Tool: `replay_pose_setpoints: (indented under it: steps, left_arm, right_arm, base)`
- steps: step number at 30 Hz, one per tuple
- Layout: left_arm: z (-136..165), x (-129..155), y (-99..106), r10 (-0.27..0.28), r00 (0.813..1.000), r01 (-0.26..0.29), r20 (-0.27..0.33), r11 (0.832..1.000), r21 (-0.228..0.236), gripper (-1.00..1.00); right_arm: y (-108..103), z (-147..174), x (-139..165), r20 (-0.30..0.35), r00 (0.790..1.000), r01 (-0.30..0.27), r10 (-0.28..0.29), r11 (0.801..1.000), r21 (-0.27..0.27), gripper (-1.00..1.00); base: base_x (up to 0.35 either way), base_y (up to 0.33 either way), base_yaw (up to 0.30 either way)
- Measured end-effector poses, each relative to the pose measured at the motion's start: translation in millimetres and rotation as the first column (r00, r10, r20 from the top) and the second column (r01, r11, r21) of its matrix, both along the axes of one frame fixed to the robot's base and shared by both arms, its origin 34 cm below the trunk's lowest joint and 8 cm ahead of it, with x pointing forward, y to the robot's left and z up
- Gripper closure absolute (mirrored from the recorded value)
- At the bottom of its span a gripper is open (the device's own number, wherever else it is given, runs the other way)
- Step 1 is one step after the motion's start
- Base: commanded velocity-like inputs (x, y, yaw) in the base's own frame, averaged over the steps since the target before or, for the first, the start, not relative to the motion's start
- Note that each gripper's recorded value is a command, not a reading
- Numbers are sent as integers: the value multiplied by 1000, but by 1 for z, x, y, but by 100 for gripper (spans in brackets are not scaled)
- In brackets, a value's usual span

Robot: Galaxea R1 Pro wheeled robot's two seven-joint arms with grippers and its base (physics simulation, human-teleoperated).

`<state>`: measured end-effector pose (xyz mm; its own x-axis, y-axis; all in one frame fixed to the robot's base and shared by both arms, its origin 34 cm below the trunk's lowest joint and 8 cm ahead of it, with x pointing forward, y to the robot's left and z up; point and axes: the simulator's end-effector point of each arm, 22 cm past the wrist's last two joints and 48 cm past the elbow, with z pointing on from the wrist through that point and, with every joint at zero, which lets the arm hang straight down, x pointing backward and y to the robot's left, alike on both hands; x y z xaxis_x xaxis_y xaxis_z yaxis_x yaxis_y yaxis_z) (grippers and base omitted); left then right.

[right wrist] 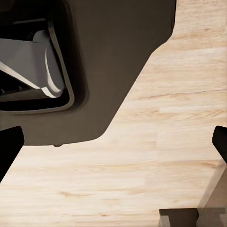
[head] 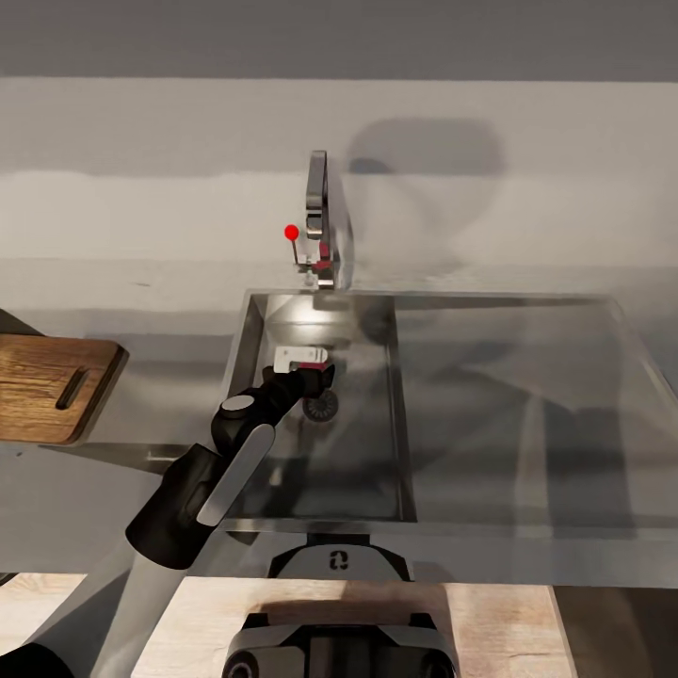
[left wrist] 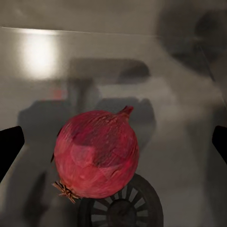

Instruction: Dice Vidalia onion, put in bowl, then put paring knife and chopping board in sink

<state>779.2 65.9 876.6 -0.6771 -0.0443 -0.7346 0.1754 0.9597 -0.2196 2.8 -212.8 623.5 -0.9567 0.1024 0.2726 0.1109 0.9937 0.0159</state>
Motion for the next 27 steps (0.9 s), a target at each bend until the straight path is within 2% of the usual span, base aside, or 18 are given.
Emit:
replay_pose_setpoints:
  steps: [27]
  left_arm:
    - [0,0,3,1,1000,-1,2,1000,5,-100]
  right_arm:
    - [0,0,0,0,1000,0,0,1000,2,-100]
  base:
    - [37,0,0]
